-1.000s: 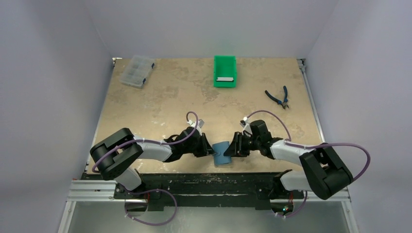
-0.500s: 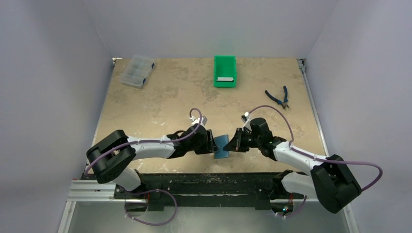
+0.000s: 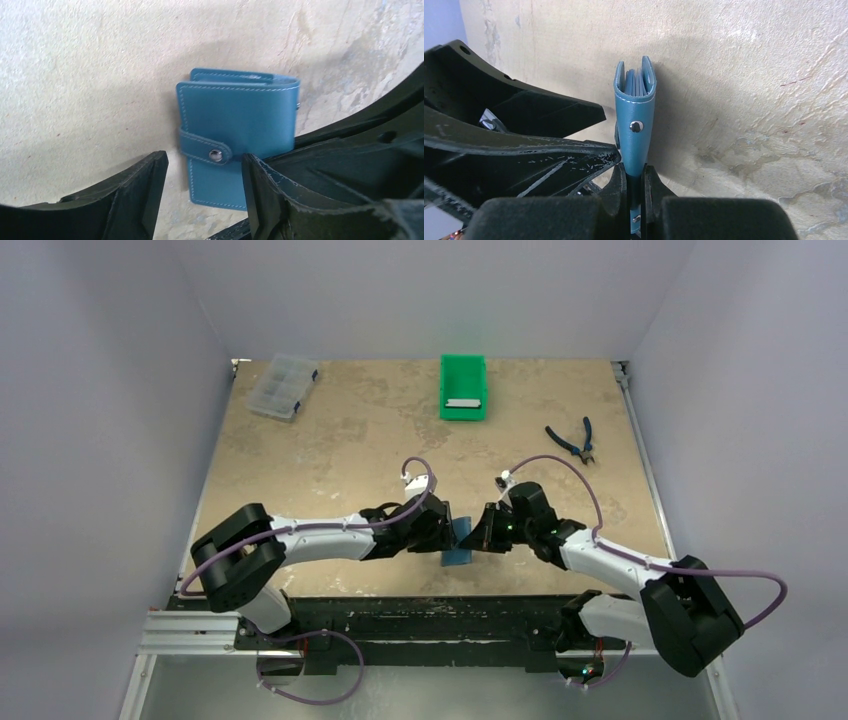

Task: Put the credit cards into the card holder
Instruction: Open the card holder at the center of the board.

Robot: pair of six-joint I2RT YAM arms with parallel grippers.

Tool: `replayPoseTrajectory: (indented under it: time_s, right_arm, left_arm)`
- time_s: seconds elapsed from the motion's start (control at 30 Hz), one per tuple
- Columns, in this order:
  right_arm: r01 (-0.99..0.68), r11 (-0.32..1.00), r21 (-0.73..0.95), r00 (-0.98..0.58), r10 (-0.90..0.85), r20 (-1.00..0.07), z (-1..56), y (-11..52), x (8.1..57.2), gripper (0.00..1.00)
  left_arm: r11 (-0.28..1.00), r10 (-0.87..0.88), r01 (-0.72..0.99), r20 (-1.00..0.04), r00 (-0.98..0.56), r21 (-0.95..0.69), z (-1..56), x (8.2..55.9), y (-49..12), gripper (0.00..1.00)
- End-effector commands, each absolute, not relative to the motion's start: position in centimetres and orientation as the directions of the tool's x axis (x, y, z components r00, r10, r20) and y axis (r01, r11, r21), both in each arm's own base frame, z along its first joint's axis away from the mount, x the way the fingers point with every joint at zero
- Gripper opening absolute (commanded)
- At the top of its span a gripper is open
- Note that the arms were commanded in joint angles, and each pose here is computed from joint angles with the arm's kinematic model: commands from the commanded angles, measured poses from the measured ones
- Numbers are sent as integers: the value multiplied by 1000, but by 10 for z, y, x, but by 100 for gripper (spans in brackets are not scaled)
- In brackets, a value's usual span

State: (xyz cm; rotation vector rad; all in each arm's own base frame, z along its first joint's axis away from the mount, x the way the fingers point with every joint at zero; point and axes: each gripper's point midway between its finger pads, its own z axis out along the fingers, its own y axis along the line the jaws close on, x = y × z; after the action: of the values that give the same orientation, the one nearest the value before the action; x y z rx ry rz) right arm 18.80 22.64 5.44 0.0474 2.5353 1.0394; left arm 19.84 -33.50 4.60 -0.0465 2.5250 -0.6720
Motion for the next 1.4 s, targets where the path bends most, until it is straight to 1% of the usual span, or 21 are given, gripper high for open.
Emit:
replayPoseTrajectory:
  time_s: [0.0, 0.07, 0.13, 0.37, 0.47, 0.63, 0.73, 0.93, 1.07, 1.2, 1.23, 1.27, 1.37]
  right_arm:
    - [-122, 731, 672, -918, 174, -356, 58, 231, 192, 0]
    - [-123, 730, 673, -919, 173, -355, 58, 232, 192, 0]
    - [-126, 727, 675, -917, 174, -359, 60, 233, 192, 0]
    - [-133, 727, 674, -911, 179, -372, 65, 233, 196, 0]
    - [-131, 729, 672, -910, 180, -373, 66, 232, 196, 0]
    - [-133, 743, 656, -903, 182, -390, 71, 230, 200, 0]
    - [-135, 747, 651, -900, 181, -395, 73, 230, 201, 0]
    - [-132, 750, 648, -904, 177, -389, 70, 229, 200, 0]
    - [-132, 758, 638, -905, 171, -390, 69, 228, 200, 0]
    - [-127, 768, 627, -914, 155, -375, 61, 224, 193, 0]
    - [-129, 764, 632, -917, 152, -370, 60, 224, 191, 0]
    - [-130, 759, 637, -920, 148, -364, 58, 225, 189, 0]
    - [-130, 745, 654, -930, 137, -342, 52, 226, 182, 0]
  left_arm:
    - [854, -173, 140, -526, -833, -502, 67, 211, -354, 62]
    - [851, -180, 143, -537, -824, -505, 70, 214, -355, 65]
    - [858, -167, 146, -538, -826, -492, 67, 214, -355, 65]
    - [863, -131, 138, -480, -867, -486, 41, 201, -355, 47]
    - [878, -117, 132, -474, -873, -459, 33, 197, -346, 46]
    - [920, -75, 123, -475, -877, -372, 16, 190, -321, 36]
    - [941, -48, 123, -483, -874, -317, 10, 187, -305, 33]
    - [954, 14, 162, -501, -866, -253, 10, 186, -291, 29]
    - [962, 28, 164, -523, -852, -216, 15, 191, -285, 20]
    - [958, 26, 169, -517, -855, -232, 19, 190, -281, 13]
    - [955, 25, 171, -511, -859, -242, 19, 190, -280, 8]
    - [953, 25, 174, -505, -863, -250, 19, 189, -279, 0]
    - [945, 38, 191, -490, -871, -266, 19, 186, -277, 0]
